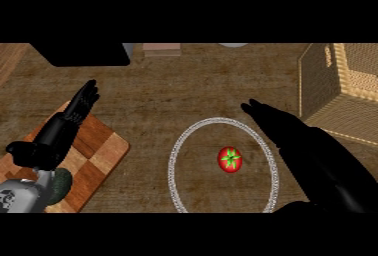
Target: Pick the tomato from the placemat and place it in the basket
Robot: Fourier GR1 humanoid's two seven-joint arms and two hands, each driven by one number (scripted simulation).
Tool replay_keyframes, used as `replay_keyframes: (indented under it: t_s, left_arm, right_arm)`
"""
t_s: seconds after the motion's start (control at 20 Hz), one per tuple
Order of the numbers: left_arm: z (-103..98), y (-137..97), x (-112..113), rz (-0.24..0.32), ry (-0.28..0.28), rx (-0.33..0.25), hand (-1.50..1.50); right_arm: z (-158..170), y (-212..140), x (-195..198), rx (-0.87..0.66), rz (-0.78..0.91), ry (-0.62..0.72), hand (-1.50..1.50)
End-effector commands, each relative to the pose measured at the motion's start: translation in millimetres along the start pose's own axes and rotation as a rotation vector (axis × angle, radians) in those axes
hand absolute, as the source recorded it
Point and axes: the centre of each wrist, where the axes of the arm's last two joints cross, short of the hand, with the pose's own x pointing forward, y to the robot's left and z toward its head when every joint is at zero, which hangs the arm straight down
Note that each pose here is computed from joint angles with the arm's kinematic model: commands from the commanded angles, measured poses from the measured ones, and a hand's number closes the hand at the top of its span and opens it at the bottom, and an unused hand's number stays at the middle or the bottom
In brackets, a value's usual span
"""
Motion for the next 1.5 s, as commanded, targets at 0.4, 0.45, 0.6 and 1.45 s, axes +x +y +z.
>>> replay_keyframes:
  t_s: [0.4, 0.45, 0.6, 1.45]
  left_arm:
    - [-5.1, -0.4, -14.2, 0.023, -0.006, -0.015, 0.0]
    - [-1.0, -4.5, -6.8, 0.001, -0.02, -0.003, 0.0]
    - [0.5, -8.6, -2.8, 0.011, -0.02, -0.003, 0.0]
    - [-15.4, -0.1, -13.1, 0.02, -0.006, -0.014, 0.0]
  right_arm:
    - [11.6, -9.7, -29.1, -0.012, -0.01, 0.139, -1.5]
    - [27.1, -3.6, -12.5, -0.025, -0.037, 0.14, -1.5]
    - [20.4, 33.4, -11.8, -0.019, -0.056, 0.119, -1.5]
    - [-29.6, 101.3, -69.9, -0.081, -0.049, 0.093, -1.5]
